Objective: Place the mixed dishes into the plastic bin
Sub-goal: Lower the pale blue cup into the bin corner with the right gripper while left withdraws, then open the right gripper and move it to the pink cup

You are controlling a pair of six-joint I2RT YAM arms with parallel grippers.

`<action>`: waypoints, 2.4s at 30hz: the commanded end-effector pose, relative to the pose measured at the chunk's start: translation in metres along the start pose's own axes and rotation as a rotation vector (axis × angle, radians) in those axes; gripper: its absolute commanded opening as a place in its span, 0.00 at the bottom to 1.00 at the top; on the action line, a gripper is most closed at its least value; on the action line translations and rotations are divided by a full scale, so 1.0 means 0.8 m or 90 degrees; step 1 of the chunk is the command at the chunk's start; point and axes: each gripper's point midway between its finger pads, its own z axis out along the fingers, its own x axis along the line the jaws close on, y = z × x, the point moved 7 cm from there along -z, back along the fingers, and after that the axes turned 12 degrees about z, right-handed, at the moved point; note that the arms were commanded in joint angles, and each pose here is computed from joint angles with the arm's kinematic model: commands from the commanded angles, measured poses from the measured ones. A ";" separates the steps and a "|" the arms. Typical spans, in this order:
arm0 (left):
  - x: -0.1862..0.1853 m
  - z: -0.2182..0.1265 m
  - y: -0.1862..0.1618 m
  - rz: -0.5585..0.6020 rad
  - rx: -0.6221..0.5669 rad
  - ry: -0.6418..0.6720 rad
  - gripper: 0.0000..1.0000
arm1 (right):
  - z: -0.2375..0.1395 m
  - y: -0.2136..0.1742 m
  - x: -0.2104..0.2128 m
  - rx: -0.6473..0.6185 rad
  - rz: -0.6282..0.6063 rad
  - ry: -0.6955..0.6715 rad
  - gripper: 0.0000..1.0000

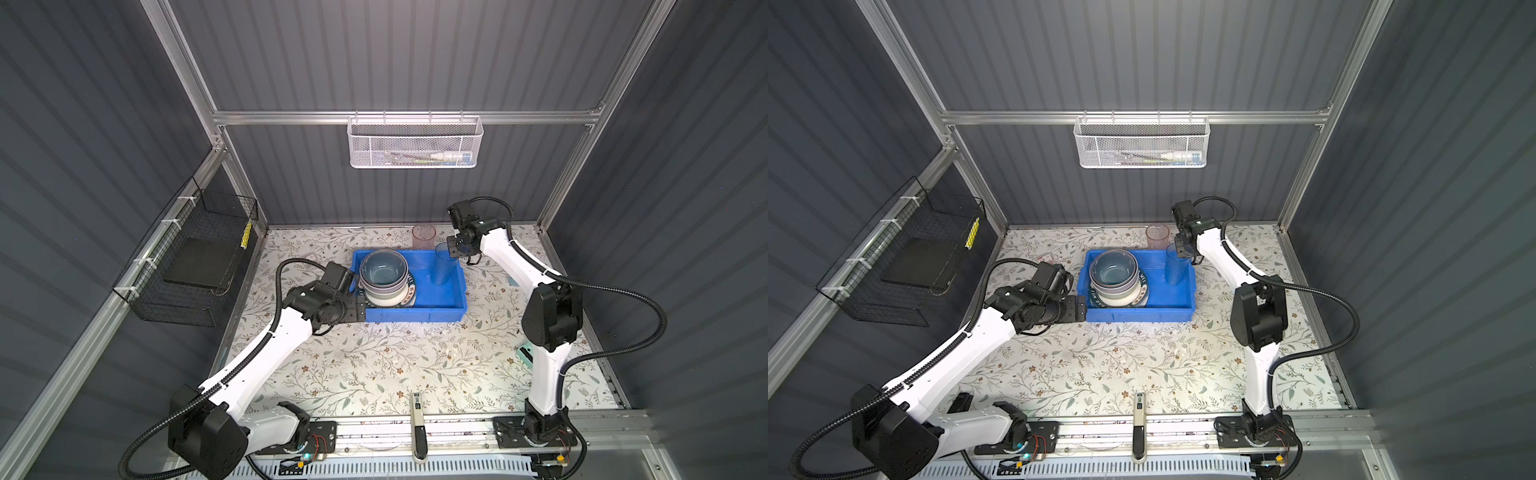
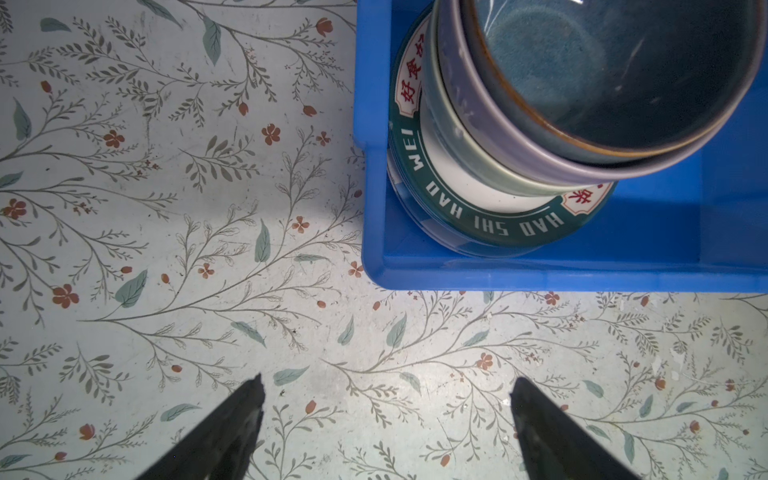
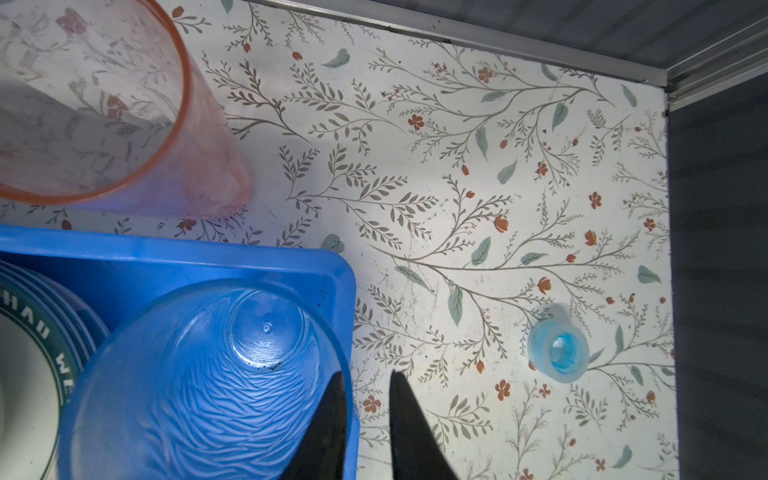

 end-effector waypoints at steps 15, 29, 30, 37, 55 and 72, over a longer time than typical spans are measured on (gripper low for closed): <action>0.016 0.038 0.018 -0.044 0.024 0.006 0.84 | -0.059 0.010 0.001 -0.039 0.028 0.118 0.41; 0.031 0.080 0.053 -0.017 0.043 -0.023 0.59 | -0.131 -0.011 -0.018 -0.077 0.043 0.201 0.64; 0.030 0.084 0.055 -0.013 0.048 -0.026 0.56 | -0.136 -0.013 -0.021 -0.079 0.046 0.199 0.65; 0.025 0.105 0.055 0.006 0.079 -0.044 0.42 | -0.157 -0.056 -0.045 -0.059 0.090 0.192 0.64; 0.023 0.115 0.029 -0.006 0.121 -0.061 0.06 | -0.094 -0.196 -0.045 0.089 0.194 0.274 0.47; 0.025 0.103 0.013 -0.016 0.126 -0.064 0.00 | -0.024 -0.210 -0.027 0.143 0.189 0.197 0.31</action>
